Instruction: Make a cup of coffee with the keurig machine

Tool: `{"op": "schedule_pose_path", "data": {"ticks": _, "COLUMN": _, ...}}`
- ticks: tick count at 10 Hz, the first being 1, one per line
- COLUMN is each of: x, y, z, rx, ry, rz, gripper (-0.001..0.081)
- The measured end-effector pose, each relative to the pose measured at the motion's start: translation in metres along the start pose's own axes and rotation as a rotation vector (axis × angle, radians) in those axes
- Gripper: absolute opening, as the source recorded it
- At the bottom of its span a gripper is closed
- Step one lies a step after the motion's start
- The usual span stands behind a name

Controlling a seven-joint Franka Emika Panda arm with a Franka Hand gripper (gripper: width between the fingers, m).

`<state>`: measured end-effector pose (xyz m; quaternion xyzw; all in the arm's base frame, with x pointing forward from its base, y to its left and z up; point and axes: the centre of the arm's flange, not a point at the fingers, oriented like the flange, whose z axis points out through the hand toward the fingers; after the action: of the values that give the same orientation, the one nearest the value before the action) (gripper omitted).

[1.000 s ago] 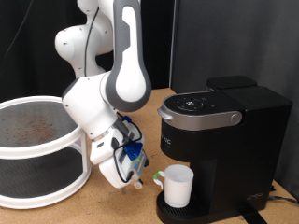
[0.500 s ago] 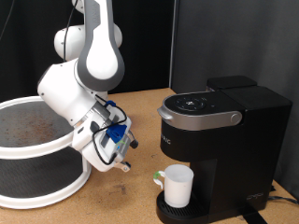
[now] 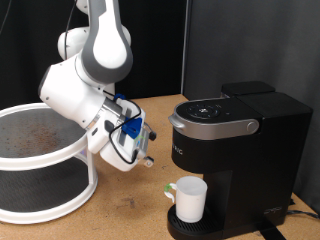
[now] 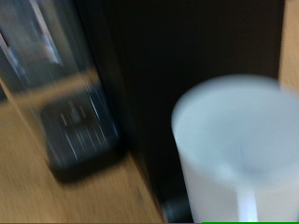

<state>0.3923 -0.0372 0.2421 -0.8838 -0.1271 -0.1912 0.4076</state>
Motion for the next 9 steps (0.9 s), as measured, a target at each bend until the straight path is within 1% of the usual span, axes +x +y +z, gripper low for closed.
{"op": "schedule_pose_path", "data": {"ticks": 1, "x": 0.007, "y": -0.009, "z": -0.005, "rx": 0.025, "ry": 0.028, "rz": -0.019, "gripper": 0.0807}}
{"op": "schedule_pose_path", "data": {"ticks": 4, "x": 0.03, "y": -0.036, "z": -0.026, "rx": 0.044, "ry": 0.123, "rz": -0.072, "gripper": 0.0807}}
{"op": "schedule_pose_path", "data": {"ticks": 5, "x": 0.03, "y": -0.044, "z": -0.031, "rx": 0.052, "ry": 0.144, "rz": -0.07, "gripper": 0.0807}}
{"op": "schedule_pose_path", "data": {"ticks": 7, "x": 0.029, "y": -0.045, "z": -0.03, "rx": 0.052, "ry": 0.126, "rz": -0.085, "gripper": 0.0807}}
{"op": "schedule_pose_path", "data": {"ticks": 8, "x": 0.032, "y": -0.051, "z": -0.03, "rx": 0.061, "ry": 0.111, "rz": -0.086, "gripper": 0.0807}}
{"op": "schedule_pose_path", "data": {"ticks": 9, "x": 0.038, "y": -0.063, "z": -0.031, "rx": 0.071, "ry": 0.098, "rz": -0.072, "gripper": 0.0807}}
